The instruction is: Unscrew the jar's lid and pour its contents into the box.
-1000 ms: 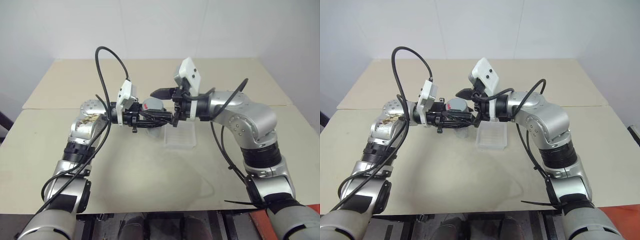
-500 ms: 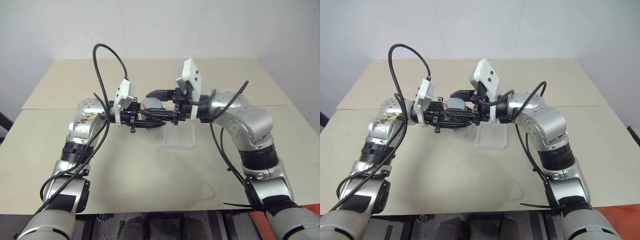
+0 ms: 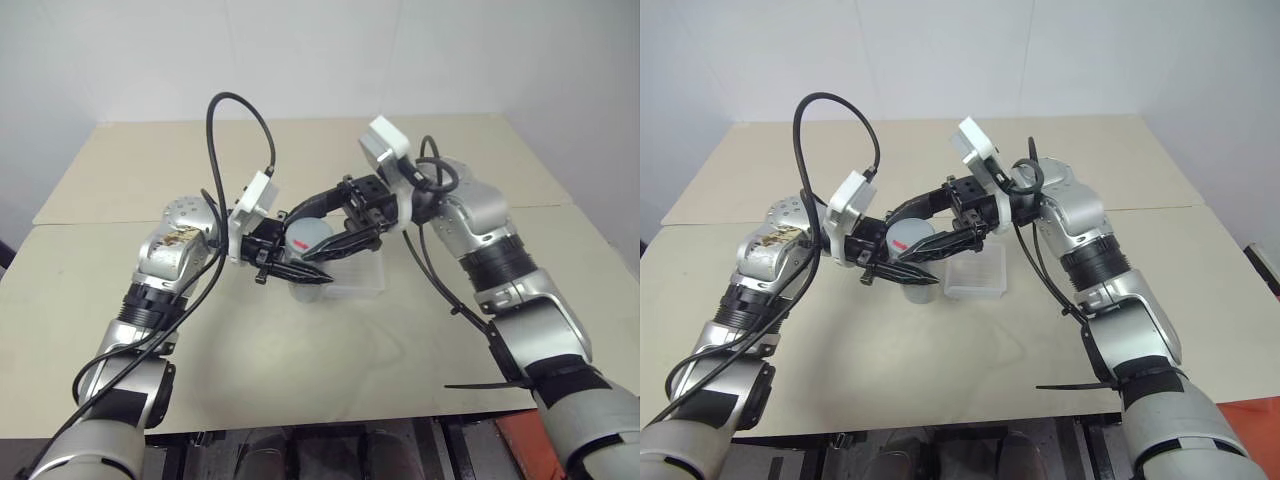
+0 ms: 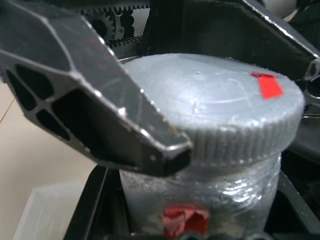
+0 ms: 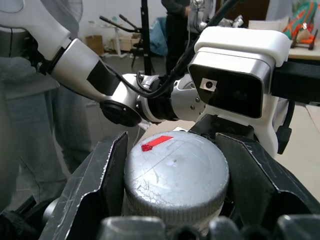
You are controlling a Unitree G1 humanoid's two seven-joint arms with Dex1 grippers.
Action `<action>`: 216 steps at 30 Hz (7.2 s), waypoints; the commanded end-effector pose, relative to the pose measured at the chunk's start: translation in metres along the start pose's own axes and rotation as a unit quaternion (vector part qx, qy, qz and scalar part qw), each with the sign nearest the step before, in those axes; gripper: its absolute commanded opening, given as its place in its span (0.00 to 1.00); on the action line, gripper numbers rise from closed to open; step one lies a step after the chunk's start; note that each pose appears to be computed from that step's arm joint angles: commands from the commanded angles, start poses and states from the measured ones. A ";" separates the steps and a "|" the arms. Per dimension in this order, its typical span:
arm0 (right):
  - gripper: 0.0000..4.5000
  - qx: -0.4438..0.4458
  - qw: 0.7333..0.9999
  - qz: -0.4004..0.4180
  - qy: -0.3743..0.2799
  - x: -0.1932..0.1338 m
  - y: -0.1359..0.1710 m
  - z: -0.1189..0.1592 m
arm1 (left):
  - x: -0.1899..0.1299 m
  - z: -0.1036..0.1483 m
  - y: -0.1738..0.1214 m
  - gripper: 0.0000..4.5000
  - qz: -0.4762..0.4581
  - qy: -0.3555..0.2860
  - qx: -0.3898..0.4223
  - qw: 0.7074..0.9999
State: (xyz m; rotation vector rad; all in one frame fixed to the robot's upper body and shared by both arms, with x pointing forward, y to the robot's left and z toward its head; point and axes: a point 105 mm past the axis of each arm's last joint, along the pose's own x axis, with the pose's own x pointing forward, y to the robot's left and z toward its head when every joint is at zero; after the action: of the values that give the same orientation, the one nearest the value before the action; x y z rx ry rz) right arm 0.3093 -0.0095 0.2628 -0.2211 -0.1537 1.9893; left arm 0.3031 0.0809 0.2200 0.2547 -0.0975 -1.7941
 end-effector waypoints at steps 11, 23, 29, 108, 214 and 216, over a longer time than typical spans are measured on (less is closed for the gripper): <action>0.99 -0.050 0.993 -0.102 -0.011 -0.036 0.005 0.011 | -0.018 0.012 0.010 0.45 0.065 -0.005 0.033 0.997; 0.99 -0.059 0.923 -0.378 0.041 -0.034 0.002 0.022 | -0.033 -0.007 0.037 0.45 0.199 0.009 0.020 0.980; 0.99 -0.056 0.916 -0.397 0.035 -0.016 -0.002 0.024 | -0.028 -0.007 0.040 0.45 0.197 0.007 0.021 0.980; 0.99 -0.042 0.957 -0.285 -0.002 0.011 -0.038 0.016 | -0.032 0.000 0.025 0.45 0.154 -0.005 0.012 0.988; 0.99 -0.050 0.963 -0.263 0.022 -0.007 -0.005 0.017 | -0.038 -0.006 0.031 0.45 0.179 -0.005 0.018 0.984; 0.99 -0.046 0.962 -0.267 0.026 -0.001 -0.009 0.016 | -0.038 -0.007 0.031 0.45 0.178 -0.006 0.017 0.984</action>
State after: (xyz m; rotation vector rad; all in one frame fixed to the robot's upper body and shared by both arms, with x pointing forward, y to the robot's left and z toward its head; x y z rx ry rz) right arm 0.3200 -0.0126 0.2647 -0.2283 -0.1910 1.4385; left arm 0.3428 0.1135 0.2100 0.1994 -0.1169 -1.4286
